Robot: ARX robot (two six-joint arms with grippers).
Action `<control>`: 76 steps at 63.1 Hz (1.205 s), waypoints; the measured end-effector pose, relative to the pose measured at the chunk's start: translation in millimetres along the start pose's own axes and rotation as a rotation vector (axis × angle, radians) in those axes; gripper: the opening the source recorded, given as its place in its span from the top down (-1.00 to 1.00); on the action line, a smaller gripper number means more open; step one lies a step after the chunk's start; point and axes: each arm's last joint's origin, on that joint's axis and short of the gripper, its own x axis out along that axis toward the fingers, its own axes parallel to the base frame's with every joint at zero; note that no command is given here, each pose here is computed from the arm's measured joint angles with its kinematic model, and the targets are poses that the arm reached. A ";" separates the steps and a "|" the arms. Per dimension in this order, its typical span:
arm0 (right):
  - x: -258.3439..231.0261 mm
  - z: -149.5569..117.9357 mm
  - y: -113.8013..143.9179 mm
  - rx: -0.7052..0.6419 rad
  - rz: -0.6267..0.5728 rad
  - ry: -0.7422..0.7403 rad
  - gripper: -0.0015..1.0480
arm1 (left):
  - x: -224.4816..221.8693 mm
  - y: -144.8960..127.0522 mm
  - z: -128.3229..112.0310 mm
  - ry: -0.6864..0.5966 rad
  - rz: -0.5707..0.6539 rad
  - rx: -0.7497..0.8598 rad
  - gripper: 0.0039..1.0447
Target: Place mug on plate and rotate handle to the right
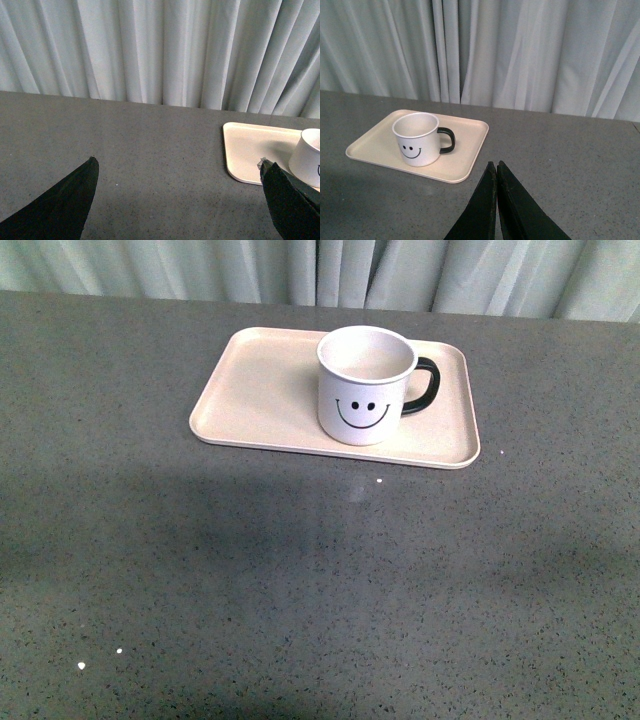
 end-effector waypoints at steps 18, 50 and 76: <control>0.0 0.0 0.0 0.000 0.000 0.000 0.05 | 0.0 0.0 0.0 0.000 0.000 0.000 -0.83; 0.0 0.0 0.0 0.000 0.000 0.000 -0.82 | 0.0 0.0 0.0 0.000 0.000 0.000 -0.83; 0.0 0.0 0.0 0.000 0.000 0.000 -0.82 | 0.0 0.0 0.0 0.000 0.000 0.000 -0.83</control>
